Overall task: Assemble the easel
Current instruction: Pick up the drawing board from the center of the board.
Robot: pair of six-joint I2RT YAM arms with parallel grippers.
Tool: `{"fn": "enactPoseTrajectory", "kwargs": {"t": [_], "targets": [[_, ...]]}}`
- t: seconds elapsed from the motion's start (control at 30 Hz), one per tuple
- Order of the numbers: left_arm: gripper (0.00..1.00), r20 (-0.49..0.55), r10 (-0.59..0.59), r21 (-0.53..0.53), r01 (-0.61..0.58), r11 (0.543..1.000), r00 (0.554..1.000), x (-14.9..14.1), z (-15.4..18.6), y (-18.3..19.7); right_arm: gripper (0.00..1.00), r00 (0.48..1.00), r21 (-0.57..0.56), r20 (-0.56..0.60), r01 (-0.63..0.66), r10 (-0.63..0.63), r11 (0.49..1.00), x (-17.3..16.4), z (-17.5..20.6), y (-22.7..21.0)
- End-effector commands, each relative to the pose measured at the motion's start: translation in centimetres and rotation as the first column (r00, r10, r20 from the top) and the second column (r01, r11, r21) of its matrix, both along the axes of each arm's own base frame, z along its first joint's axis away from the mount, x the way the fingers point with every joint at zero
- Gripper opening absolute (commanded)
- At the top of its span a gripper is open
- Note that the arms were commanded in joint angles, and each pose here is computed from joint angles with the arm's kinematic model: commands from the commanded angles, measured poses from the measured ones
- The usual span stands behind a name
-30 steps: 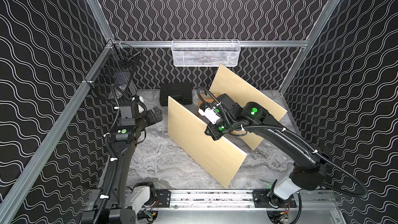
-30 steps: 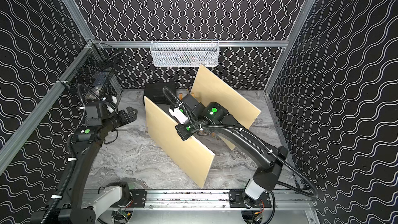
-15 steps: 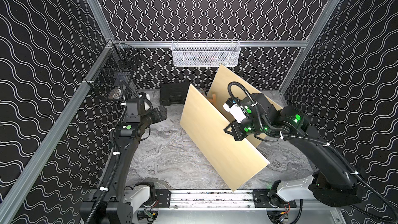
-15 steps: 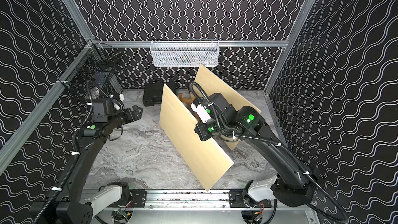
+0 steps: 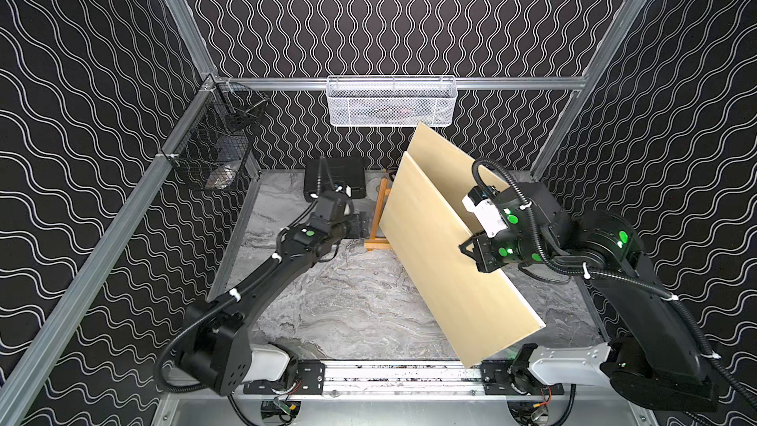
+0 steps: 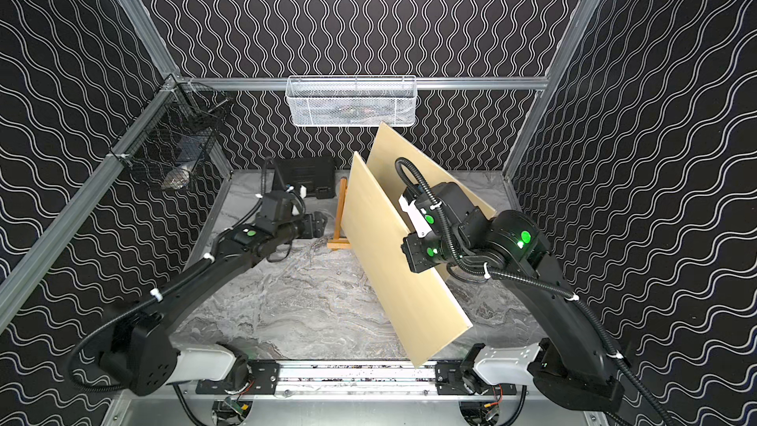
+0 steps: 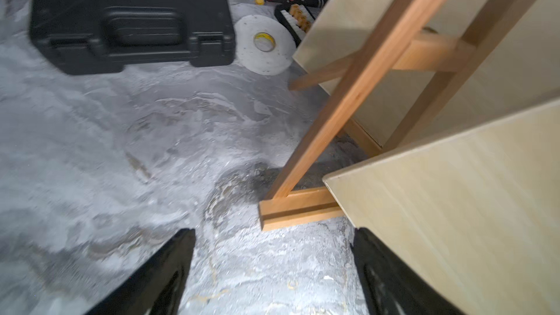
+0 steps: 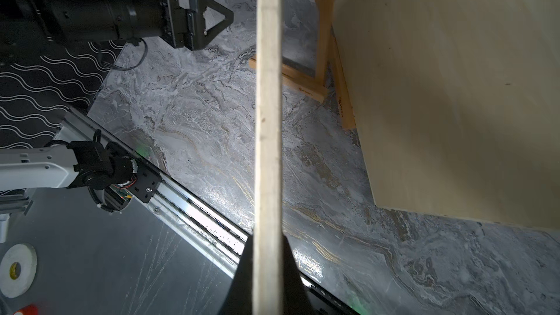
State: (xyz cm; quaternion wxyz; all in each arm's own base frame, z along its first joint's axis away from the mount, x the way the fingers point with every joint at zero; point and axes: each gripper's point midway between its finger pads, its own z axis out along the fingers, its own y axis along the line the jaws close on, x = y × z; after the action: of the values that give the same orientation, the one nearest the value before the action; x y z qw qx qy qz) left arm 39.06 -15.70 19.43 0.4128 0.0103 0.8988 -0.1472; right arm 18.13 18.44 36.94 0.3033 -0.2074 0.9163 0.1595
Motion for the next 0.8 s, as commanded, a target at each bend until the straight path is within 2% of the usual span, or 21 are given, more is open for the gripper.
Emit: {"fn": "enactPoseTrajectory", "kwargs": {"t": [0.0,0.17,0.37,0.5,0.77], "targets": [[0.84,0.15,-0.04,0.021,0.037,0.999,0.988,2.6,1.8,-1.6,0.0,0.993,0.093,0.091,0.064,-0.073,0.994,1.1,2.9,-0.2],[0.81,0.196,-0.092,0.018,0.09,0.996,0.976,4.0,0.8,-3.0,0.0,0.989,0.102,0.105,0.097,-0.108,0.99,0.5,3.5,-1.6],[0.69,0.248,-0.194,0.046,0.188,0.981,0.949,5.5,0.0,-5.3,0.0,0.987,0.124,0.12,0.095,-0.11,0.988,0.2,4.2,-2.0],[0.69,0.255,-0.166,0.095,0.146,0.985,0.953,6.5,-1.0,-4.8,0.0,0.987,0.12,0.125,0.084,-0.099,0.989,0.1,4.2,-1.9],[0.59,0.267,-0.152,0.151,0.115,0.982,0.952,7.8,-2.7,-4.4,0.0,0.987,0.126,0.137,0.069,-0.086,0.99,0.1,4.4,-1.8]]}}
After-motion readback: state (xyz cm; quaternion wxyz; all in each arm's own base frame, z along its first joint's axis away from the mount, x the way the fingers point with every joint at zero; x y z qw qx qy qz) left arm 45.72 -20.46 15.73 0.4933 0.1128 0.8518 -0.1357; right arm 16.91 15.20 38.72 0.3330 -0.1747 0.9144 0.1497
